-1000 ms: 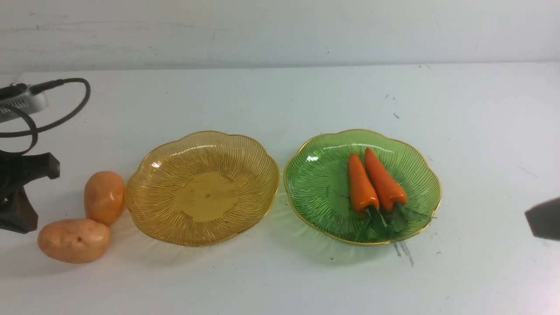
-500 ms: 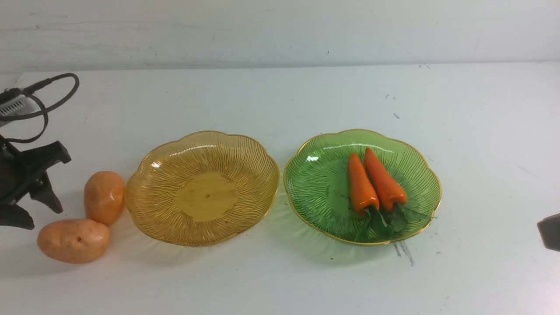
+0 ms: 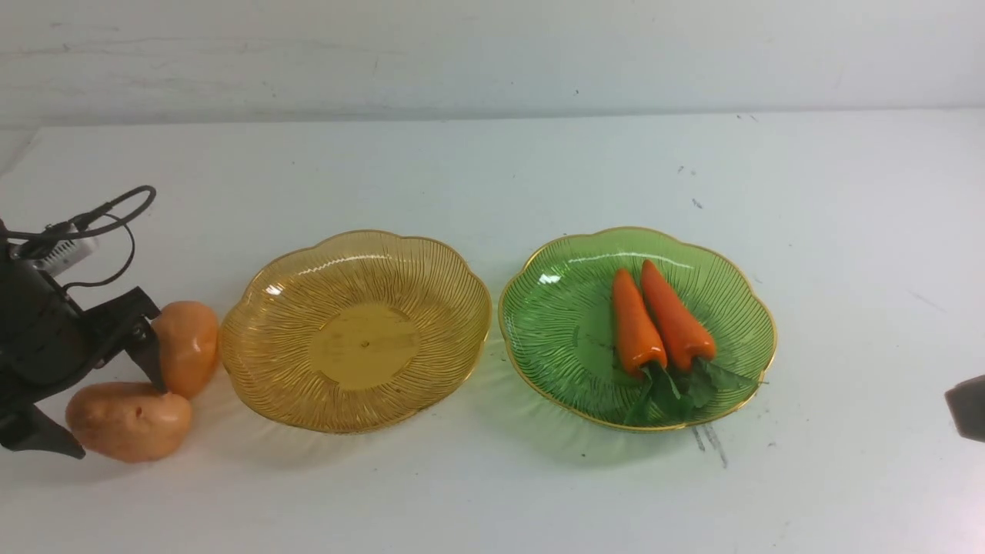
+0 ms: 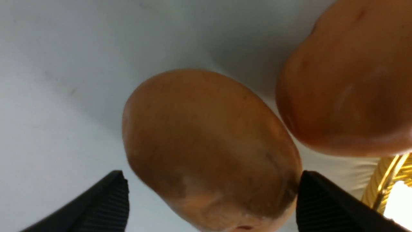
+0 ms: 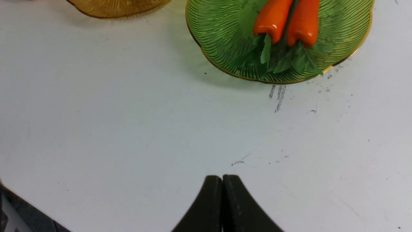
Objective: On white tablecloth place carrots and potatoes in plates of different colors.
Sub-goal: 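Put the potatoes from the left side into the left plate with the left gripper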
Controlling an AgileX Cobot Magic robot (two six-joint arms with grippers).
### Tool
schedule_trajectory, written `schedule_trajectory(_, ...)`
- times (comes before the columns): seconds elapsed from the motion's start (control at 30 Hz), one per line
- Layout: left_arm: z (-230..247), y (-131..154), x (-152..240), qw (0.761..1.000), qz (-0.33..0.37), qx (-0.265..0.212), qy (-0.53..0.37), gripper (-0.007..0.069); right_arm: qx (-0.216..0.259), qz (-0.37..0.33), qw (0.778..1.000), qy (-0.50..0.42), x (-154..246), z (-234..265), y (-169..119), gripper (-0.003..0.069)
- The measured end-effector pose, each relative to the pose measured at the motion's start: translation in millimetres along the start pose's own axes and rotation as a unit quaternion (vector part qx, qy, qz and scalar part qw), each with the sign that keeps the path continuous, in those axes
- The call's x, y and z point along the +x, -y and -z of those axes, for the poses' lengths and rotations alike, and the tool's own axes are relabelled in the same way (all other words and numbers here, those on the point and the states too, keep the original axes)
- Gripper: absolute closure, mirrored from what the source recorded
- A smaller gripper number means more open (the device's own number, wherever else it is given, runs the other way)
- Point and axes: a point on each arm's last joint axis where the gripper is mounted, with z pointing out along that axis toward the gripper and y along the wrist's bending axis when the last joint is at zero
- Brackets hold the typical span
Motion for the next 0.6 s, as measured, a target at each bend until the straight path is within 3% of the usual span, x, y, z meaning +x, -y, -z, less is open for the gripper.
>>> schedule_trajectory(0.3,-13,-1,-9,1.0,-0.008,-0.01,0.022,-0.0018,0.0,0.006,1.0,0.0,0,0,0,0.0674)
schedule_trajectory(0.5,-14,-7,-16,0.996,-0.048,-0.047,0.054,0.0071,0.0,0.007,1.0,0.0,0,0,0,0.0674)
schedule_trajectory(0.6,-13,-10,-18,0.993,-0.067,-0.069,0.065,0.0161,0.0,0.008,1.0,0.0,0,0,0,0.0674)
